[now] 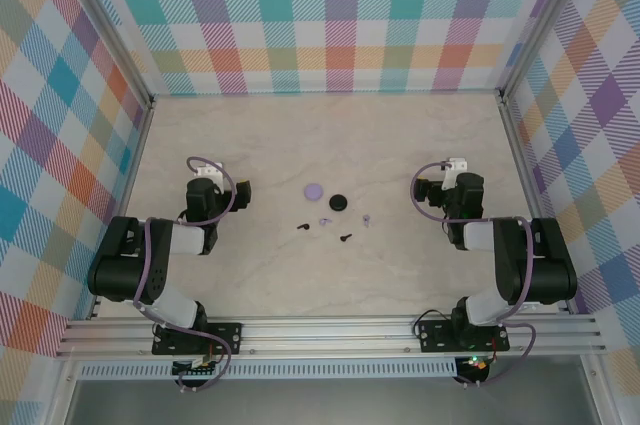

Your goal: Insert wireless bluetooth earbuds into charging case

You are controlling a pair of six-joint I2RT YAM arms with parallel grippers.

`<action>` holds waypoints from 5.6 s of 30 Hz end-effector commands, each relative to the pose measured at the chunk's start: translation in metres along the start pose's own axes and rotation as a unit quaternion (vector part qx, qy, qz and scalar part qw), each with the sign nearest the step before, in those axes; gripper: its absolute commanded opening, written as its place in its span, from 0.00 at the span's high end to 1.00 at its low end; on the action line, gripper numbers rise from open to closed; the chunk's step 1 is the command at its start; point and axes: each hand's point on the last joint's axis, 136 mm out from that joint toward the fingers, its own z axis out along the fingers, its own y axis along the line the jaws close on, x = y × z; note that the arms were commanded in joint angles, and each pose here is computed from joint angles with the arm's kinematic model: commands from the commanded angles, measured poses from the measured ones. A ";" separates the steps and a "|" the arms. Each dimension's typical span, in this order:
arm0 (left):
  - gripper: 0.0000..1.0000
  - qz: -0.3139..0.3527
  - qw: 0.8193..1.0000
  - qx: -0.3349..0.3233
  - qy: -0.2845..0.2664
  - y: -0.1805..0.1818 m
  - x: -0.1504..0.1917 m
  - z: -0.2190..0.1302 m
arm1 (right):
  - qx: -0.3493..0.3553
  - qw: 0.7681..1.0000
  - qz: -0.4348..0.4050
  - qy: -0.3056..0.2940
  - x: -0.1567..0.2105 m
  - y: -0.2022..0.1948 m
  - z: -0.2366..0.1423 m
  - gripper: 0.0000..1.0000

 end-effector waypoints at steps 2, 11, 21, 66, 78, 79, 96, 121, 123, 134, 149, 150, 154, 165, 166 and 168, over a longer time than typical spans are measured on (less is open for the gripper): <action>0.00 -0.007 1.000 -0.009 -0.013 0.006 -0.010 0.002 | -0.005 1.000 -0.001 -0.027 -0.017 0.001 0.001 0.00; 0.00 -0.009 1.000 -0.009 -0.012 0.006 -0.009 0.002 | -0.005 1.000 -0.002 -0.027 -0.017 0.001 0.001 0.00; 0.00 -0.008 1.000 -0.009 -0.014 0.006 -0.010 0.002 | -0.005 1.000 -0.001 -0.027 -0.017 0.001 0.001 0.00; 0.46 -0.210 0.878 0.247 0.353 -0.194 0.021 -0.029 | -0.298 0.864 0.038 0.404 -0.004 0.267 0.013 0.45; 0.61 -0.209 0.850 0.309 0.371 -0.249 0.023 -0.026 | -0.304 0.840 0.052 0.447 0.004 0.291 0.051 0.68; 0.61 -0.210 0.850 0.309 0.372 -0.251 0.023 -0.025 | -0.304 0.837 0.053 0.451 0.005 0.292 0.052 0.68; 0.58 -0.218 0.859 0.246 0.392 -0.247 0.051 -0.003 | -0.333 0.800 0.065 0.495 0.021 0.309 0.058 0.67; 0.66 -0.194 0.904 0.150 0.350 -0.208 0.036 0.027 | -0.316 0.791 0.067 0.519 0.033 0.303 0.044 0.71; 0.66 -0.194 0.905 0.149 0.348 -0.207 0.033 0.028 | -0.316 0.793 0.068 0.516 0.030 0.303 0.043 0.71; 0.58 -0.217 0.901 0.170 0.336 -0.202 0.013 0.018 | -0.317 0.811 0.078 0.486 0.011 0.303 0.045 0.63; 0.41 -0.313 0.857 0.228 0.341 -0.220 0.028 0.020 | -0.315 0.797 0.087 0.509 0.024 0.303 0.066 0.66; 0.41 -0.314 0.855 0.229 0.343 -0.221 0.029 0.020 | -0.311 0.798 0.086 0.509 0.026 0.302 0.067 0.67; 0.41 -0.314 0.854 0.227 0.347 -0.222 0.034 0.020 | -0.303 0.800 0.087 0.510 0.029 0.299 0.070 0.70; 0.49 -0.315 0.847 0.229 0.362 -0.232 0.047 0.021 | -0.302 0.790 0.099 0.524 0.040 0.298 0.070 0.78; 0.50 -0.316 0.846 0.229 0.364 -0.233 0.047 0.022 | -0.301 0.789 0.100 0.526 0.042 0.298 0.070 0.79; 0.50 -0.316 0.846 0.228 0.365 -0.234 0.049 0.022 | -0.300 0.788 0.102 0.527 0.044 0.298 0.069 0.79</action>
